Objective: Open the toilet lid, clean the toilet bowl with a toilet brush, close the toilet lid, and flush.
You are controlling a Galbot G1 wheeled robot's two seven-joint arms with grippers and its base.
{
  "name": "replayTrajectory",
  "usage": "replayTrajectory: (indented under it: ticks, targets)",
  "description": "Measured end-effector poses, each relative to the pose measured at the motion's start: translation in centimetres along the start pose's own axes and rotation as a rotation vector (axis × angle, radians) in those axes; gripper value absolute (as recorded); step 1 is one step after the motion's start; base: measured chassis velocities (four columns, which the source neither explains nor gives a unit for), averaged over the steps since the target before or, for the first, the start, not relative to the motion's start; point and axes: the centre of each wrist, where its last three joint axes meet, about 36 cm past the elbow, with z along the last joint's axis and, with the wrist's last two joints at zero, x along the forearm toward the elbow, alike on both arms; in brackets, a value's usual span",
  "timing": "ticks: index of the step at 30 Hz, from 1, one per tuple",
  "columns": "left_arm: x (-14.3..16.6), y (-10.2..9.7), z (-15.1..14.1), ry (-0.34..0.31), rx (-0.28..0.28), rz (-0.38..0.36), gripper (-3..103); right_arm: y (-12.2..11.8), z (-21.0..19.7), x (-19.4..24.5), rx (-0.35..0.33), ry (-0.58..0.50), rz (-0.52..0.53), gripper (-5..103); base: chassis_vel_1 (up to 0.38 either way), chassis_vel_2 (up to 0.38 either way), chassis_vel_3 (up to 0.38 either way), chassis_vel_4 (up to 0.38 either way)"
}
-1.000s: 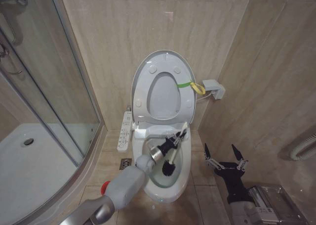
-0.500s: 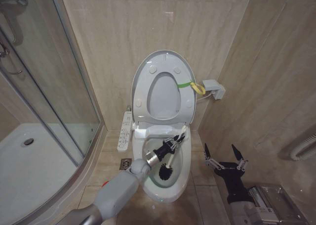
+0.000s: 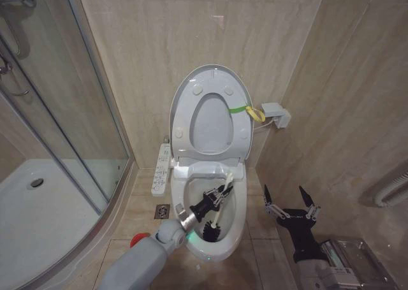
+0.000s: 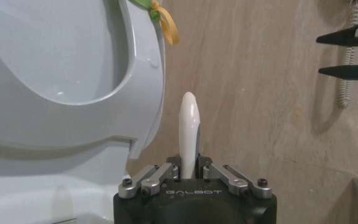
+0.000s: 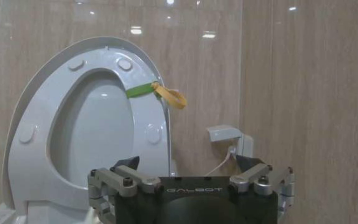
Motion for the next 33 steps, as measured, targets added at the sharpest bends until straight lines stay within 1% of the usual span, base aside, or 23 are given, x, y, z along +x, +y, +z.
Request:
replayTrajectory:
  ticks: [5, 7, 13, 15, 16, 18, 21, 27, 33]
  targets:
    - [2.1, 0.5, -1.2, -0.002, -0.016, -0.027, 17, 0.0, 0.0, 0.0, 0.0, 0.0, 0.0, 100, 0.0, 0.0, 0.0, 0.0]
    - [2.4, 0.6, -1.4, -0.003, -0.019, -0.032, 17, 0.0, 0.0, 0.0, 0.0, 0.0, 0.0, 100, 0.0, 0.0, 0.0, 0.0]
    - [6.2, 1.8, -4.2, -0.008, -0.065, -0.085, 17, 0.0, 0.0, 0.0, 0.0, 0.0, 0.0, 100, 0.0, 0.0, 0.0, 0.0]
    - [6.7, 2.0, -4.4, -0.006, -0.071, -0.09, 17, 0.0, 0.0, 0.0, 0.0, 0.0, 0.0, 100, 0.0, 0.0, 0.0, 0.0]
    - [7.7, 2.3, -5.0, -0.004, -0.082, -0.102, 17, 0.0, 0.0, 0.0, 0.0, 0.0, 0.0, 100, 0.0, 0.0, 0.0, 0.0]
    - [8.6, 2.4, -5.5, -0.002, -0.091, -0.111, 17, 0.0, 0.0, 0.0, 0.0, 0.0, 0.0, 100, 0.0, 0.0, 0.0, 0.0]
    - [9.3, 2.3, -5.7, 0.0, -0.095, -0.118, 17, 0.0, 0.0, 0.0, 0.0, 0.0, 0.0, 100, 0.0, 0.0, 0.0, 0.0]
    - [9.7, 1.9, -5.8, 0.003, -0.097, -0.119, 17, 0.0, 0.0, 0.0, 0.0, 0.0, 0.0, 100, 0.0, 0.0, 0.0, 0.0]
    - [10.3, 1.1, -5.7, 0.001, -0.097, -0.121, 17, 0.0, 0.0, 0.0, 0.0, 0.0, 0.0, 100, 0.0, 0.0, 0.0, 0.0]
